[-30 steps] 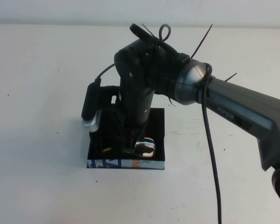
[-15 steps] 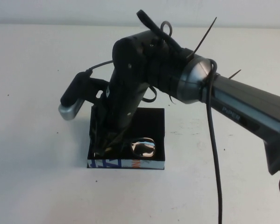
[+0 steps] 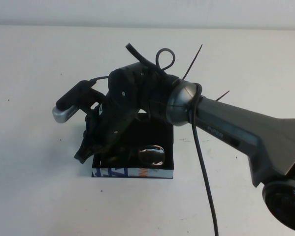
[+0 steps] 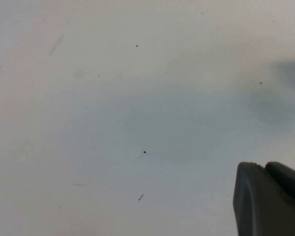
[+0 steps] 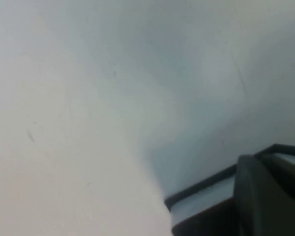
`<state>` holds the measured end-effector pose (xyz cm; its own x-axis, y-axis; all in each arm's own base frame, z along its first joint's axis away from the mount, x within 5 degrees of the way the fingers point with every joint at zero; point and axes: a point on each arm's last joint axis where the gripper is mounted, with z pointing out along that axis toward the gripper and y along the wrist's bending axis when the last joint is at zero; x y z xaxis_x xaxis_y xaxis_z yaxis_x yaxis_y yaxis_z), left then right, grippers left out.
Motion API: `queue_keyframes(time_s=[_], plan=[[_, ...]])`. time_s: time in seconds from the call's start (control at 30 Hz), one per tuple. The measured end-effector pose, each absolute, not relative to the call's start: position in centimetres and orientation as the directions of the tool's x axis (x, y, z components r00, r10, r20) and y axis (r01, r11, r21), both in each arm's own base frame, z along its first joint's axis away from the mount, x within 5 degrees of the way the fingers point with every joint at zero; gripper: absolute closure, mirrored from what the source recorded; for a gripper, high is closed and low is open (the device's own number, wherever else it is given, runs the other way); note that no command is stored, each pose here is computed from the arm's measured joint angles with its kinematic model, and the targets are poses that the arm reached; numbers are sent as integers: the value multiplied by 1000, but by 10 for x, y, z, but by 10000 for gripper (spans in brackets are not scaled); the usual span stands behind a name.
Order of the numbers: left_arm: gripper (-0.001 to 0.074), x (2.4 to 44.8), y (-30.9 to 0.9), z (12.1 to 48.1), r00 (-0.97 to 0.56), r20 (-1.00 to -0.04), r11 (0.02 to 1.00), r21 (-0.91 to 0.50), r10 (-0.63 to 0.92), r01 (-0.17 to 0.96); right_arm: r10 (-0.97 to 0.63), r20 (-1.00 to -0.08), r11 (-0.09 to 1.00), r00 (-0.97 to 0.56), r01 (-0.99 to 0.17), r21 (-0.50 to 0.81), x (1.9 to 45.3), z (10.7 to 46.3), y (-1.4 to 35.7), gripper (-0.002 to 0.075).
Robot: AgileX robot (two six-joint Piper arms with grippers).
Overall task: Return glasses to glasses case
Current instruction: Place the glasses in the glasses case
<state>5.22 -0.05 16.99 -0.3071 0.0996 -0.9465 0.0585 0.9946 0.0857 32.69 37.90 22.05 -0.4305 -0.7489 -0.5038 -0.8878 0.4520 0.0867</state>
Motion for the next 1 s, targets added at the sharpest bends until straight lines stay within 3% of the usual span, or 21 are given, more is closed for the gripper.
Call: queue_keyframes(time_s=[0.47, 0.77, 0.87, 1.0], plan=[[738, 52, -1, 170, -307, -946, 995, 86, 100, 58, -778, -463, 446, -424, -893, 69, 328, 214, 377, 734], [738, 52, -1, 170, -307, -946, 995, 86, 100, 58, -828, -420, 434, -372, -899, -60, 322, 277, 346, 734], [738, 52, -1, 170, -307, -946, 995, 86, 100, 58, -831, -365, 477, -420, -875, -80, 327, 288, 326, 734], [738, 52, -1, 170, -307, -946, 995, 86, 100, 58, -782, -376, 556, -497, -828, -63, 343, 302, 297, 734]])
